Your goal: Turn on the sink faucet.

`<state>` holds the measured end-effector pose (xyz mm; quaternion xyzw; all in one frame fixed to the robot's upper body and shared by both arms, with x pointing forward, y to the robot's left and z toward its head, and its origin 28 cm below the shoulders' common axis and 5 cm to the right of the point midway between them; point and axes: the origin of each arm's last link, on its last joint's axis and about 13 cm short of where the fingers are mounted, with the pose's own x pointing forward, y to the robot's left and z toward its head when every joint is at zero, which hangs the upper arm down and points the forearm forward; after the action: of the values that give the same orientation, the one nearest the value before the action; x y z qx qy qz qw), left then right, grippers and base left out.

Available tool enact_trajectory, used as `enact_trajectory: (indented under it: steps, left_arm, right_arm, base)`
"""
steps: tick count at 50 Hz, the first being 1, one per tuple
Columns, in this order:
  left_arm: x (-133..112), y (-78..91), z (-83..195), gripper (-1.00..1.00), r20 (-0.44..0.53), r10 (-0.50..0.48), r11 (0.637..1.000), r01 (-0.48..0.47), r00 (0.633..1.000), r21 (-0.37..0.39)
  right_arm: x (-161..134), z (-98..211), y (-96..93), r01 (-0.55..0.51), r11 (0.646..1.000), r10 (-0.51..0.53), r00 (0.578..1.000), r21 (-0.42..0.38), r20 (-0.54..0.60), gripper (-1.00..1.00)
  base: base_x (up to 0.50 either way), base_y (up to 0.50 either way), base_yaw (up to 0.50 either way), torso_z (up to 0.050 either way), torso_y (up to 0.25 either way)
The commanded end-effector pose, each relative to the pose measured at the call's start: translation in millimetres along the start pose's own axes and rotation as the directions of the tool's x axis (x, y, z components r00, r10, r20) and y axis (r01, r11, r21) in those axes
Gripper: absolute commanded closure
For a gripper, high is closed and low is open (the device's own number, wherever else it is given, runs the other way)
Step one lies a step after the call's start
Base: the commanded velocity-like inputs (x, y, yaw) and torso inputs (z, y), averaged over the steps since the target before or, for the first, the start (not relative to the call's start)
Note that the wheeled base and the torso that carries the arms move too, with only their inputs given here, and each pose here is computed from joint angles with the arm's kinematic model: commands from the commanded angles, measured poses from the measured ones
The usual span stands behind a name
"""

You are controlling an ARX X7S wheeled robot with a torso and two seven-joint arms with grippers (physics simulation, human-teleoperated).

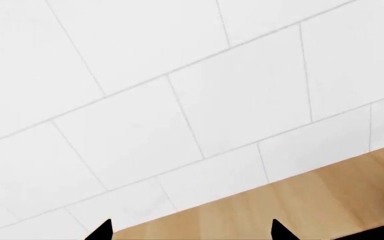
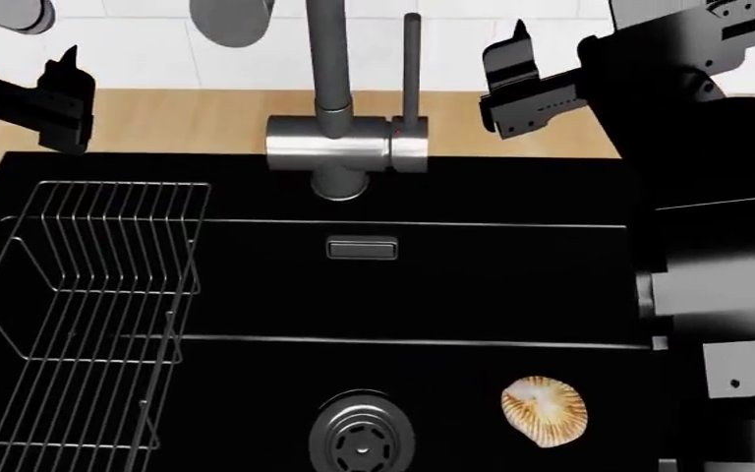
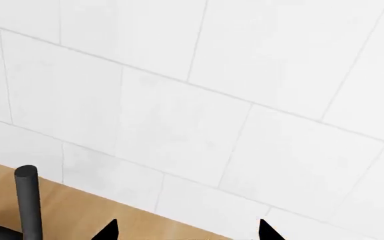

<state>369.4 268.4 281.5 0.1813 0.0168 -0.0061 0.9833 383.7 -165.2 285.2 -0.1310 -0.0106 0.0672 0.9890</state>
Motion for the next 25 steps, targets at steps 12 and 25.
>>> enact_trajectory:
  steps: [12, 25]
  left_arm:
    - [3.6, -7.5, -8.2, -1.0, -0.008, -0.024, 0.999, 0.023, 1.0, -0.023]
    - [-0.4, -3.4, -10.5, -1.0, -0.015, -0.02, 1.0, 0.019, 1.0, -0.022]
  right_arm:
    - [-19.3, 7.0, 20.9, -0.145, 0.989, 0.145, 0.989, 0.001, -0.01, -1.0]
    - [-15.2, 4.6, 33.5, -0.228, 0.972, 0.229, 0.974, 0.056, -0.003, -1.0]
  base:
    - [0.0, 0.0, 0.0, 0.0, 0.0]
    - [0.0, 0.0, 0.0, 0.0, 0.0]
